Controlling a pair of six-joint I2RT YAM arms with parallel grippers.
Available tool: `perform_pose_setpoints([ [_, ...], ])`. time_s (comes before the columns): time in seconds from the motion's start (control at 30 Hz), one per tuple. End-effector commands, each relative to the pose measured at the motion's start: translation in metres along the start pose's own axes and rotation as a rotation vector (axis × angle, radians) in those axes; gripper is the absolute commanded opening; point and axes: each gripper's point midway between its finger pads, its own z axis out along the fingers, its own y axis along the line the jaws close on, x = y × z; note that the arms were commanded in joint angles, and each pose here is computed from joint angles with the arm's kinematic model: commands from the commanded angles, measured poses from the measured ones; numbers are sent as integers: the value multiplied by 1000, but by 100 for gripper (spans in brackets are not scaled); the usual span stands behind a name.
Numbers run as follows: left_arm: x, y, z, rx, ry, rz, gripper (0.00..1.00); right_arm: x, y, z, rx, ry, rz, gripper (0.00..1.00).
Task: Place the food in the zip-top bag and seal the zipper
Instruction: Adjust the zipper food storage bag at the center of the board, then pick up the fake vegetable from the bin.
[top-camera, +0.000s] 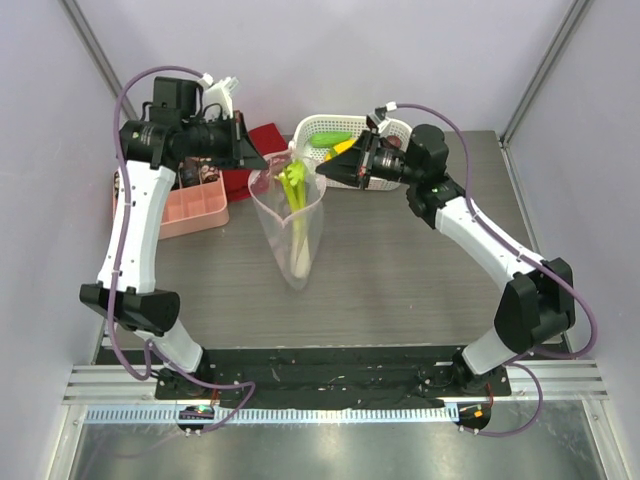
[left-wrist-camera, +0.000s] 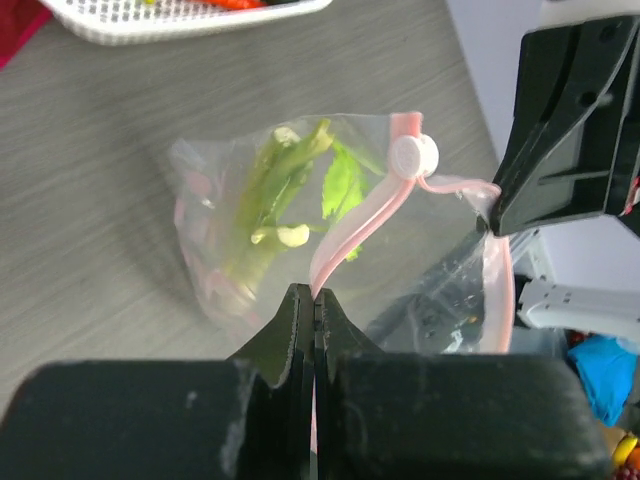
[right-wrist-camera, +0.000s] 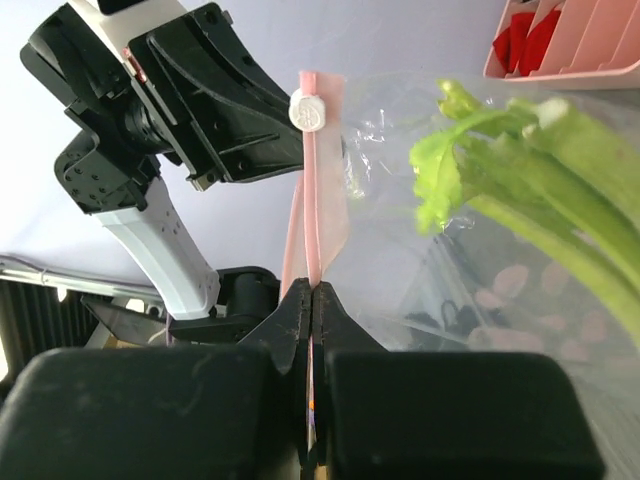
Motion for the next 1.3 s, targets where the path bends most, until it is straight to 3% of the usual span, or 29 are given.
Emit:
perform_pose_setpoints([
  [0.0, 33, -1, -39, -83, 67, 73, 0, 12, 13, 0, -24, -1, 20, 1],
  [0.17, 59, 24, -31, -152, 168, 67, 1, 21, -50, 7, 24, 21, 132, 1],
  [0.33, 57, 30, -10, -137, 168, 70, 20, 19, -88, 1, 73, 33, 160, 1],
  [0.37, 56, 28, -7, -121, 164, 59, 37, 17, -95, -1, 93, 32, 165, 1],
  [0.43, 58, 22, 3, -53, 154, 36, 57, 12, -100, -2, 116, 30, 124, 1],
  [0.53, 56, 13, 12, 19, 93, -6, 77, 10, -100, -1, 132, 27, 93, 1],
  [0.67, 44, 2, 12, 48, 14, 3, 89, 7, -97, 5, 121, 29, 71, 1],
  [0.8, 35, -10, 20, 34, 17, 25, 89, 7, -90, 12, 105, 39, 50, 1],
  [1.0, 42, -22, 36, -4, 96, 77, 78, 16, -69, 36, 60, 90, -6, 1],
  [1.17, 62, -11, 48, -75, 181, 89, 63, 16, -68, 42, 53, 105, -16, 1],
  [1.27, 71, 5, 48, -145, 219, 77, 47, 16, -72, 41, 69, 114, -37, 1],
])
